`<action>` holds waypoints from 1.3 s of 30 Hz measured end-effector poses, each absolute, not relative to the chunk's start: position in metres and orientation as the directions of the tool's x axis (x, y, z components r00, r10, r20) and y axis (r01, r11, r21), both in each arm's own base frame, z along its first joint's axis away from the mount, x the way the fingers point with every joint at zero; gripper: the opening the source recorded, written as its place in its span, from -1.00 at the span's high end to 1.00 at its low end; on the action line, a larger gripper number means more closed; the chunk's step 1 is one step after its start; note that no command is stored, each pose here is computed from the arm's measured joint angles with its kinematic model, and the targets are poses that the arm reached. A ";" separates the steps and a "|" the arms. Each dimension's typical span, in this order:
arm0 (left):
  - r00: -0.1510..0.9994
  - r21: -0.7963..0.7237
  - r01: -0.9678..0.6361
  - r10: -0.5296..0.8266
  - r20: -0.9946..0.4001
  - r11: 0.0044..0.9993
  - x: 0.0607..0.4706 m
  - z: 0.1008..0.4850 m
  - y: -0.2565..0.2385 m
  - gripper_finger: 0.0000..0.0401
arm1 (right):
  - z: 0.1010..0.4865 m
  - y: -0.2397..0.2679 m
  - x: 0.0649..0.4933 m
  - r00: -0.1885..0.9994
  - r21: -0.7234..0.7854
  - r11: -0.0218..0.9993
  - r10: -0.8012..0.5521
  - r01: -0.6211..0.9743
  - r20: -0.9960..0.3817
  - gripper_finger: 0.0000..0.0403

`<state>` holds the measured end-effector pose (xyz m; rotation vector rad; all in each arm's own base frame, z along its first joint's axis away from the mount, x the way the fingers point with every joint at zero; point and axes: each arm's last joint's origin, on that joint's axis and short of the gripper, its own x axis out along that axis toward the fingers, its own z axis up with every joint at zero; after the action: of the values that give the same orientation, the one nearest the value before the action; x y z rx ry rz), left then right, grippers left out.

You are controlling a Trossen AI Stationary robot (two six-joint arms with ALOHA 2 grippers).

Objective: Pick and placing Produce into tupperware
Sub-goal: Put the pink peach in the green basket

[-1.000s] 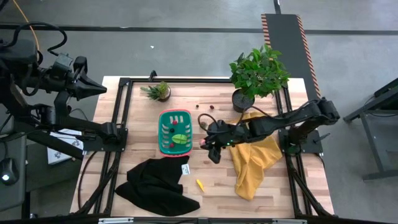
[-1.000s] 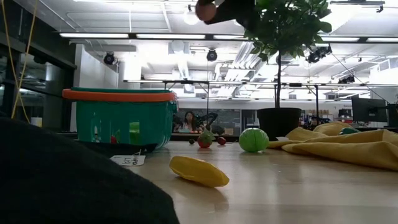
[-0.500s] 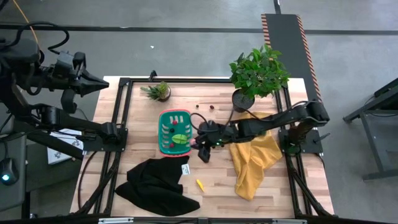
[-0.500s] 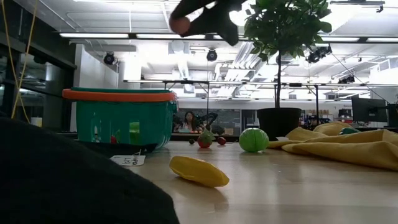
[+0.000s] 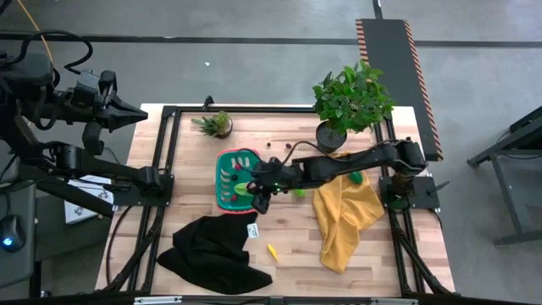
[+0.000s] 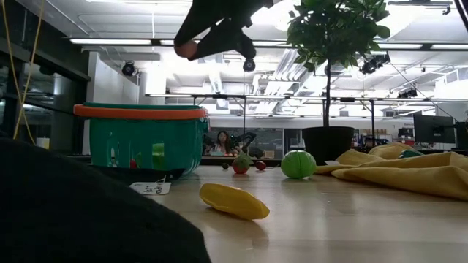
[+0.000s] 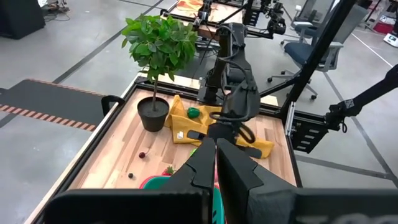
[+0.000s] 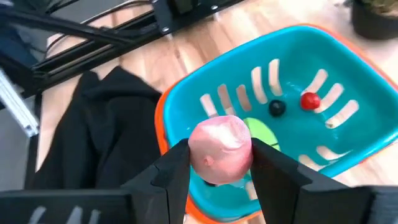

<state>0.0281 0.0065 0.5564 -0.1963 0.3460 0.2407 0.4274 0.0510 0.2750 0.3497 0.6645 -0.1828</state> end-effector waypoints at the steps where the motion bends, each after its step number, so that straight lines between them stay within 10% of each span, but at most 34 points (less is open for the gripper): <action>1: 0.913 -0.148 -0.265 0.198 -0.357 0.953 0.028 0.556 0.006 0.97 | 0.274 0.049 0.428 0.773 0.259 0.923 -0.061 0.284 -0.631 0.31; 39: 0.911 -0.122 -0.263 0.205 -0.357 0.957 0.028 0.556 0.007 0.97 | 0.218 0.036 0.463 0.781 0.312 0.914 -0.009 0.260 -0.625 0.31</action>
<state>0.0280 0.0067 0.5564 -0.1693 0.3493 0.2426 0.4633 0.0359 0.2185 0.3990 0.6634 -0.1491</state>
